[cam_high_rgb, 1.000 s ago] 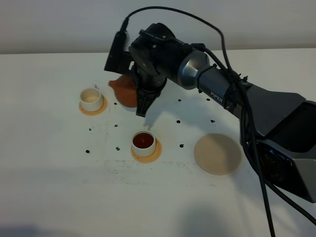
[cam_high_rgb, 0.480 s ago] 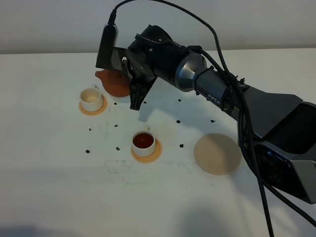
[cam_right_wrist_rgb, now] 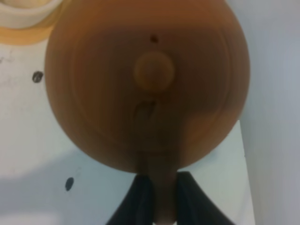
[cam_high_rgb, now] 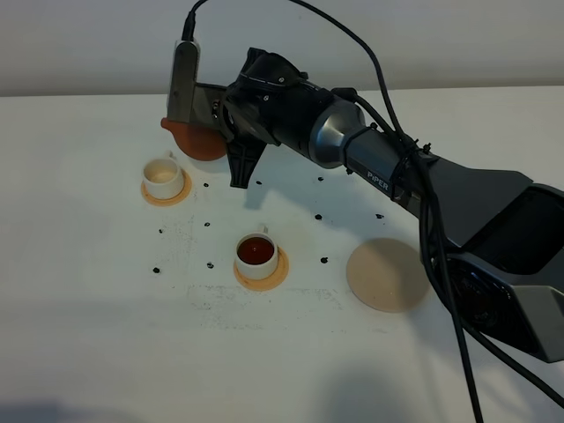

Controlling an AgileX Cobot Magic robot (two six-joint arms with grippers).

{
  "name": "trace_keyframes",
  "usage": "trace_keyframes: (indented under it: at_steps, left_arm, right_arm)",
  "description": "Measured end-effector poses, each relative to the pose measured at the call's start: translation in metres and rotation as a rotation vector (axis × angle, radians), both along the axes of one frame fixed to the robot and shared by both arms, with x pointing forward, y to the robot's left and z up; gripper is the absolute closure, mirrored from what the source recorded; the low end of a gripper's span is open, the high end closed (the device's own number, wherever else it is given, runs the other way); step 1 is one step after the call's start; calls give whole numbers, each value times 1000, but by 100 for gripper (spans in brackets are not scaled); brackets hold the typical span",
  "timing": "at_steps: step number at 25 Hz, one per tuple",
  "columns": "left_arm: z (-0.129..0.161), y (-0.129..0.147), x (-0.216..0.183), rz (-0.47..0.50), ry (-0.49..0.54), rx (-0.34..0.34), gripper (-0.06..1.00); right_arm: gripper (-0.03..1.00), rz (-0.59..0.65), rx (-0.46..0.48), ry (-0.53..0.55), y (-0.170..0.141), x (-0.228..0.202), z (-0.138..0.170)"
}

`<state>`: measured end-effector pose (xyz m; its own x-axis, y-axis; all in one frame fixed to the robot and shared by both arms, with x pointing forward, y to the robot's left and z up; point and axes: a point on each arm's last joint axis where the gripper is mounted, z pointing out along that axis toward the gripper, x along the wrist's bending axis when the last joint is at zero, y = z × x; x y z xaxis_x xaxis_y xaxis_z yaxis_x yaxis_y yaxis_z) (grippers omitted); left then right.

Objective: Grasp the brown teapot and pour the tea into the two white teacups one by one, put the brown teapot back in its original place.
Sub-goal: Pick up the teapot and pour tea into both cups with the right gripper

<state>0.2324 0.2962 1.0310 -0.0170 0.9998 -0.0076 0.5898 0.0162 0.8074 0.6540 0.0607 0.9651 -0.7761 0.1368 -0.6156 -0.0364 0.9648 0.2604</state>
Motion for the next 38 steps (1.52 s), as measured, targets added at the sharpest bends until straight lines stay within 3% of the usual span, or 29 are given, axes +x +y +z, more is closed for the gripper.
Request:
trace_keyframes:
  at_steps: [24, 38]
  left_arm:
    - [0, 1, 0, 6, 1, 10, 47]
    - [0, 1, 0, 6, 1, 10, 47]
  right_arm:
    - [85, 41, -82, -23, 6, -3, -18]
    - [85, 88, -217, -61, 6, -1, -37]
